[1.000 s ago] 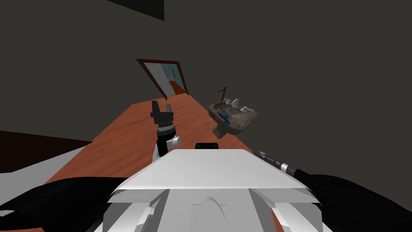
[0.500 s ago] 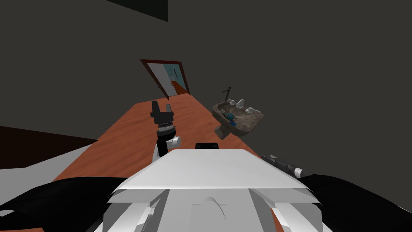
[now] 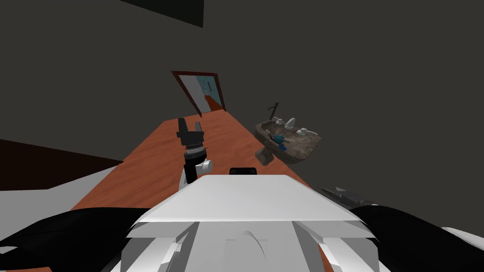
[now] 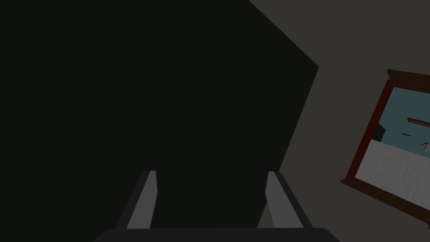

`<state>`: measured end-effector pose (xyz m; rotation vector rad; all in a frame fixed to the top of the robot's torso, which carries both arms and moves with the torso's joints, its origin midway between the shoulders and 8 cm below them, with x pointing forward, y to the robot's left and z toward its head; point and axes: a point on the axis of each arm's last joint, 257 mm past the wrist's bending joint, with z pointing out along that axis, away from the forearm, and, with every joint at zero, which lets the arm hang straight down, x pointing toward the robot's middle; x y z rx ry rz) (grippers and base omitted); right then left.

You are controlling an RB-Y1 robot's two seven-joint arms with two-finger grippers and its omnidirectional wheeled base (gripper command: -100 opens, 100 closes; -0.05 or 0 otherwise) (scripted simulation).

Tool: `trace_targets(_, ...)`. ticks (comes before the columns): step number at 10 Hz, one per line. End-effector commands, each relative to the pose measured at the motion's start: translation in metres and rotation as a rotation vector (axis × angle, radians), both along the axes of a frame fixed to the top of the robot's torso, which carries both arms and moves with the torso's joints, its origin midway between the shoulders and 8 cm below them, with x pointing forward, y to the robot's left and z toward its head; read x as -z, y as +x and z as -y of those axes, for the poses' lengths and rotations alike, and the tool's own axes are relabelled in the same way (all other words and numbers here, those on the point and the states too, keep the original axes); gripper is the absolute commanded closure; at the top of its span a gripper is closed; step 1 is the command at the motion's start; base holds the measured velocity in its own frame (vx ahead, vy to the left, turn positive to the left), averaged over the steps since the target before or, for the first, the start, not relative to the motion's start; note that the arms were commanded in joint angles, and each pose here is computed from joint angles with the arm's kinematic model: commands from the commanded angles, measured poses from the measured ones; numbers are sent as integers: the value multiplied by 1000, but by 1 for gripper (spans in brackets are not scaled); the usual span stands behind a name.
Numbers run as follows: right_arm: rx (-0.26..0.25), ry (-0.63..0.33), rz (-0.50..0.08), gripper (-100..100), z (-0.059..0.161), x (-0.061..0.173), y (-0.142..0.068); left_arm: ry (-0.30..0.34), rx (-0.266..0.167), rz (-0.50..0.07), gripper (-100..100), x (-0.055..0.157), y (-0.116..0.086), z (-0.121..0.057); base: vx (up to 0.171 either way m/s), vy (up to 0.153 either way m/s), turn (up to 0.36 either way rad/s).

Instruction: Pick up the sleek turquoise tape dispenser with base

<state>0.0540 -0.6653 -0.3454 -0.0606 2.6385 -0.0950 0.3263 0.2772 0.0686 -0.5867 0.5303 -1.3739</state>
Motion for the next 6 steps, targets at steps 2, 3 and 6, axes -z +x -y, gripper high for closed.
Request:
trace_targets(2, -24, -112, -63, -100, 42, -27, -12, 0, 0, 0, 0, 0, 0, 0, 83, 201, 63)
trace_targets(3, -40, -121, -68, -100, 45, -31, -7, 0, 0, 0, 0, 0, 0, 0, 63, 189, 70)
trace_targets(6, -86, -256, -144, -100, 92, -68, -13, 0, 0, 0, 0, 0, 0, 0, 115, 254, 130)
